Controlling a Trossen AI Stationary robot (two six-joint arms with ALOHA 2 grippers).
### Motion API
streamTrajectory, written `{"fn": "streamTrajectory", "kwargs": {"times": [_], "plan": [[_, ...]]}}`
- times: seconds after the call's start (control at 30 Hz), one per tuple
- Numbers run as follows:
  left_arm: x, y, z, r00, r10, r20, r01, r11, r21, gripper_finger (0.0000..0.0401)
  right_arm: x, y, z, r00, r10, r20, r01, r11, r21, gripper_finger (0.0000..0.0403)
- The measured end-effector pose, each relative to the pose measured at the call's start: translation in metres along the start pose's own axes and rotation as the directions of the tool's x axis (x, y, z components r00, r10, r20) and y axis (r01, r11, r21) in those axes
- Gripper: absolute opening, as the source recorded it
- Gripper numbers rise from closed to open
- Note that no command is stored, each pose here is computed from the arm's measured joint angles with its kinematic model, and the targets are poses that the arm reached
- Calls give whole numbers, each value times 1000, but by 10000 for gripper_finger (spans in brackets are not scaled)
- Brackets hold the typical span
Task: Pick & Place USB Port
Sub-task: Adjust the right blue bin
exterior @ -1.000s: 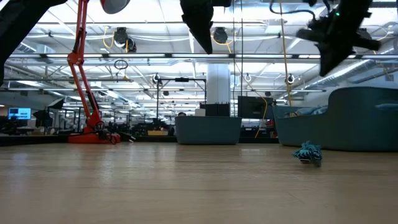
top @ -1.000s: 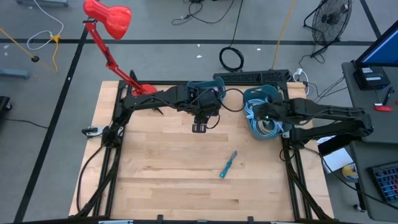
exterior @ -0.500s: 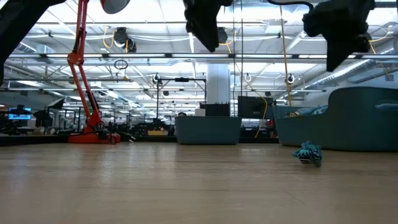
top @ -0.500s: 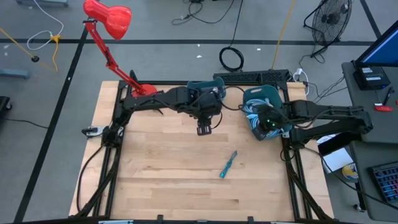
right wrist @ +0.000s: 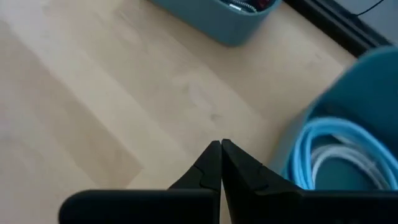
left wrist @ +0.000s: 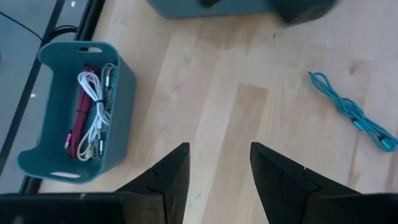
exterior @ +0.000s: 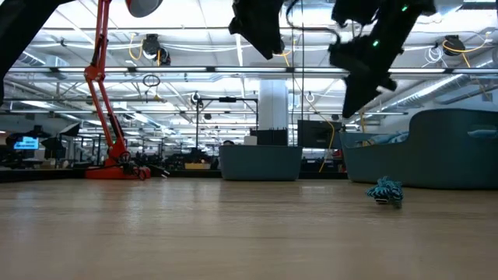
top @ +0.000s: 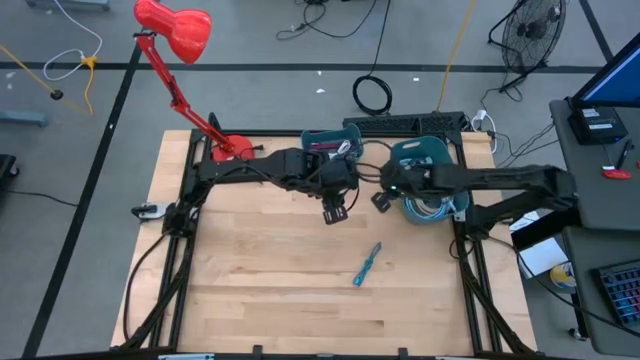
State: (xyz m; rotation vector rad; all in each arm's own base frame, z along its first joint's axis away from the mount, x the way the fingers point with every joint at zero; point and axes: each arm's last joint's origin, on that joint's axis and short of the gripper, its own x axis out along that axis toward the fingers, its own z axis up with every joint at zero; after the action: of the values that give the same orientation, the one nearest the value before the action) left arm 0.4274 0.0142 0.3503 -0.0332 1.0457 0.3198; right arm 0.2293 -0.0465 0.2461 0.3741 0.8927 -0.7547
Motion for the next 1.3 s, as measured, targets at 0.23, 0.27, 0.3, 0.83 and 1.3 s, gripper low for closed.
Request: {"fn": "streamTrajectory", "kwargs": {"times": [0.23, 0.27, 0.3, 0.83, 1.3], "plan": [[-3, -11, -4, 1000, -10, -21, 10, 1000, 5, 172, 37, -4, 13, 997, -73, -1, 72, 997, -34, 0], [-3, -13, -6, 1000, -8, -29, 8, 1000, 8, 172, 40, -6, 14, 996, -84, -9, 84, 996, -31, 0], [-4, -15, -7, 999, -3, -36, 3, 1000, 9, 172, 43, -9, 15, 995, -95, -17, 95, 995, -28, 0], [-8, -29, -13, 998, 27, -49, -24, 999, 44, 172, 57, -40, 23, 956, -292, -33, 290, 956, -50, 0], [-9, -31, -15, 998, 27, -61, -24, 998, 54, 172, 57, -26, 23, 994, -99, -53, 100, 995, 15, 0]]}}
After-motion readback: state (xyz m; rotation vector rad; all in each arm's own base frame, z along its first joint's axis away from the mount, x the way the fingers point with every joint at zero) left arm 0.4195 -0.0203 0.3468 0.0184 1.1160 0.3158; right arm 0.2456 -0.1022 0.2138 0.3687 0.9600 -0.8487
